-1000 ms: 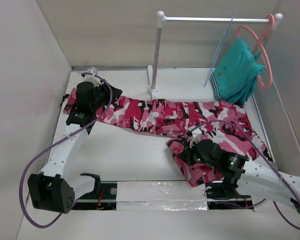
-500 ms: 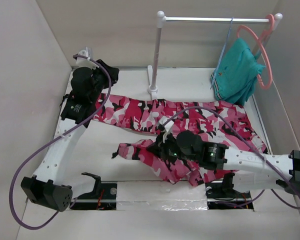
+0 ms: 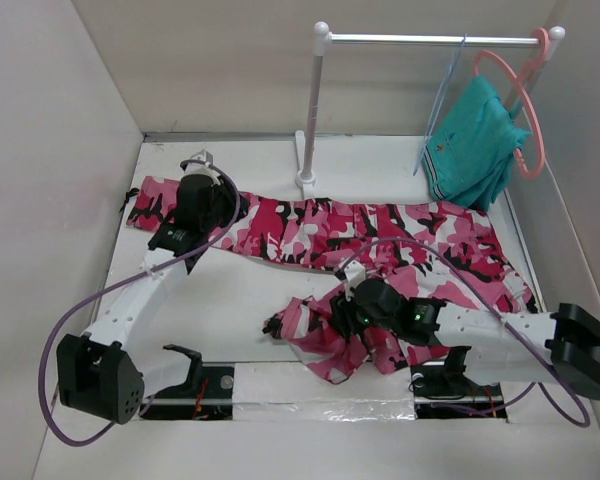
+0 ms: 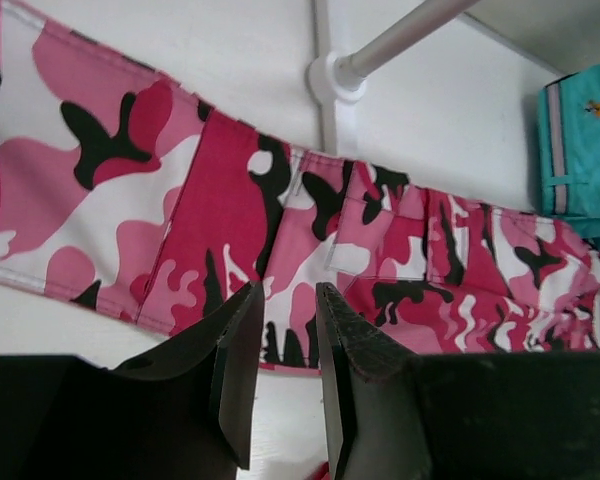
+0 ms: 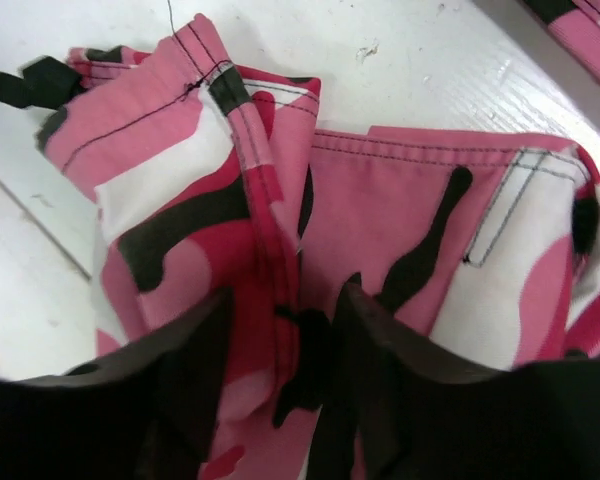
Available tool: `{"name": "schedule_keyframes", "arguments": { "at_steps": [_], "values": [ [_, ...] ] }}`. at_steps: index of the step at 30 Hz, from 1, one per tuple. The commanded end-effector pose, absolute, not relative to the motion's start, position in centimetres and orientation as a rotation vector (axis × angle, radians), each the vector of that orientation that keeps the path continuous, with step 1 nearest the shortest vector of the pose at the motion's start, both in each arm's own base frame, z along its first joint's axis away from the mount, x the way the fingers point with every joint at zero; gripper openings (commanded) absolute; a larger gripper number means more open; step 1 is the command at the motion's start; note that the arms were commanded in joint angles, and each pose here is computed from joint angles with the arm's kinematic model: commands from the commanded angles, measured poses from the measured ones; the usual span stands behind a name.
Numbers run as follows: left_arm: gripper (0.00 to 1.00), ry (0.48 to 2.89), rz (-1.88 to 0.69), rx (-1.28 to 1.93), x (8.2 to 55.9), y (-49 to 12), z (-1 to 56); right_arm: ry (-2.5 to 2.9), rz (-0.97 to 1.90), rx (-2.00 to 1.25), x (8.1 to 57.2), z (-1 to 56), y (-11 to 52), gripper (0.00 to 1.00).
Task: Place the trousers on the hanger
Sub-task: Flatten out the trousers at the center of the board, then fold the trousers at the center of the board.
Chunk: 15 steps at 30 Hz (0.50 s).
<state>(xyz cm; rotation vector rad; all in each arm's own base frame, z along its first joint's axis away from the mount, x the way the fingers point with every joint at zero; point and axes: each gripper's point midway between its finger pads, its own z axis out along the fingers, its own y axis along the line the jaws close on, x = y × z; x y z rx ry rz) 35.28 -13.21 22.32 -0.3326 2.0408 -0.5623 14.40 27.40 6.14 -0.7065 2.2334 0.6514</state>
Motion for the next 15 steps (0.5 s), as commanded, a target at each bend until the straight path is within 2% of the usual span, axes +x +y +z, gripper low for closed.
{"name": "schedule_keyframes", "arguments": {
  "at_steps": [1,7,9,10,11,12,15],
  "values": [
    [0.25,1.952,-0.652,-0.29,34.6,-16.1,24.6,2.124,0.664,-0.717,15.0,11.1,27.7,0.58],
    [0.25,1.943,-0.546,-0.239,34.3,-20.4,26.5,1.94,0.816,-0.745,14.4,17.1,28.5,0.58],
    [0.25,1.966,-0.588,-0.234,33.6,-20.8,25.8,1.948,0.817,-0.759,14.4,16.9,29.0,0.52],
    [0.25,1.978,-0.595,-0.218,32.9,-21.0,25.3,1.981,0.779,-0.767,14.8,15.8,29.1,0.42],
    [0.25,2.021,-0.556,-0.211,31.7,-20.6,23.0,2.014,0.741,-0.776,14.9,15.1,28.8,0.03],
    [0.25,2.01,-0.554,-0.203,30.5,-20.3,22.9,2.022,0.73,-0.773,14.8,15.3,28.9,0.0],
    [0.2,2.09,-0.519,-0.132,26.0,-21.5,18.9,1.986,0.733,-0.685,15.1,16.3,27.7,0.0]
  ]
}}
